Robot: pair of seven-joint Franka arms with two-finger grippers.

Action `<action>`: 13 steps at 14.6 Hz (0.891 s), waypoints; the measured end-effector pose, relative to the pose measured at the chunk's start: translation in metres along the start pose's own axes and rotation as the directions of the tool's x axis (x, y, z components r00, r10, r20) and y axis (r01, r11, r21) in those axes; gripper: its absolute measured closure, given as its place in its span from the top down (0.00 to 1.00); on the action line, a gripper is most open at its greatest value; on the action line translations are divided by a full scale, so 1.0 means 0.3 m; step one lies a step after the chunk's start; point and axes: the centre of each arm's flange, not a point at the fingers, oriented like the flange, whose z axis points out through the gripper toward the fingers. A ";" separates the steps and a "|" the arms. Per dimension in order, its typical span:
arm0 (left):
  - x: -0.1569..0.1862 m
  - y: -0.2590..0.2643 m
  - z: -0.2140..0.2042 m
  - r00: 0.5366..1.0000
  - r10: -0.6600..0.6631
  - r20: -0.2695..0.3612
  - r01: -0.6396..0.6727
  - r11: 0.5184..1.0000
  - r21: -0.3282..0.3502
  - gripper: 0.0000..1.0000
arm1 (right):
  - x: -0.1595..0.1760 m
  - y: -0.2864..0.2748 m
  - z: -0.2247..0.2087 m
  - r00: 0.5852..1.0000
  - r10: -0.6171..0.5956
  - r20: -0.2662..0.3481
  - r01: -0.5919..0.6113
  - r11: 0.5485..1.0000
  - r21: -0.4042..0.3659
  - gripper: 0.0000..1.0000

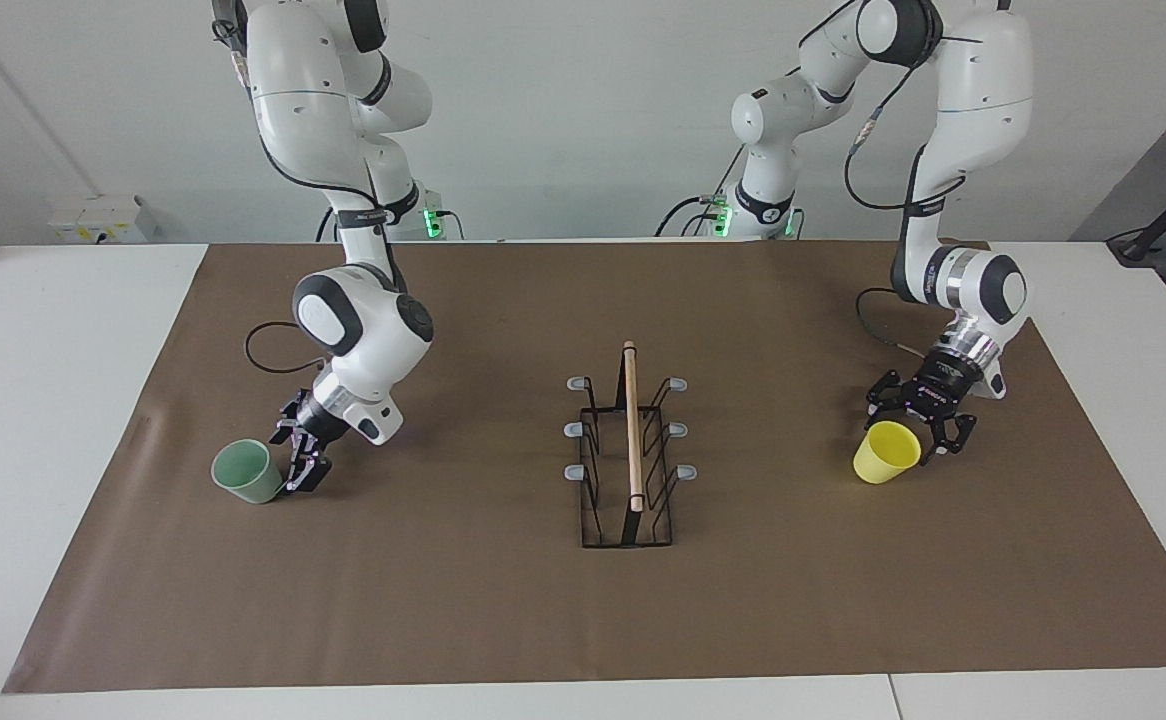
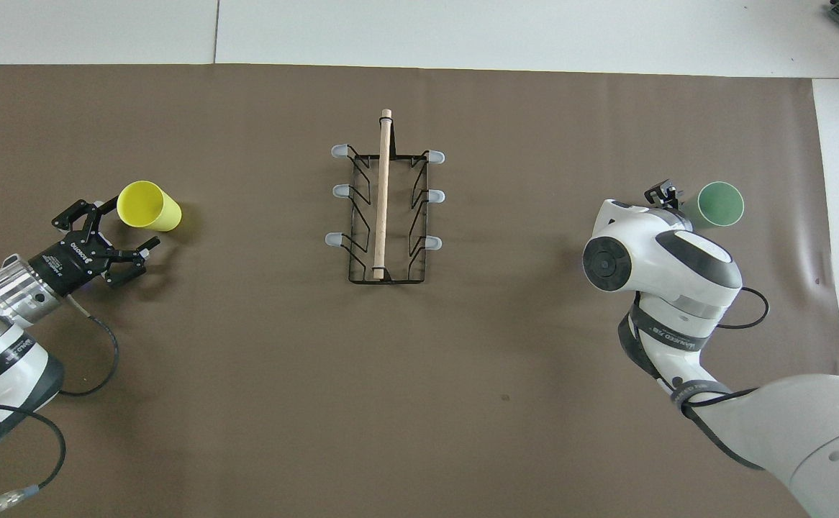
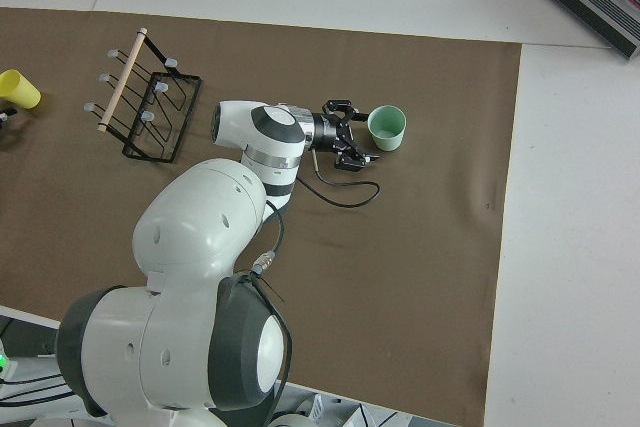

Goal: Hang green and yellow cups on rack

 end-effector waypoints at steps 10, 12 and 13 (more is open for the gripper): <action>0.025 -0.029 0.054 1.000 0.010 0.007 -0.010 1.000 -0.019 1.00 | -0.048 -0.082 0.123 0.998 0.015 0.055 -0.011 0.997 -0.075 1.00; 0.030 -0.037 0.068 1.000 0.012 0.007 -0.011 1.000 -0.020 1.00 | -0.079 -0.103 0.160 0.997 0.008 0.075 -0.001 0.995 -0.095 1.00; 0.030 -0.039 0.074 1.000 0.013 0.007 -0.013 1.000 -0.020 1.00 | -0.092 -0.113 0.176 0.997 0.000 0.082 0.008 0.995 -0.101 0.93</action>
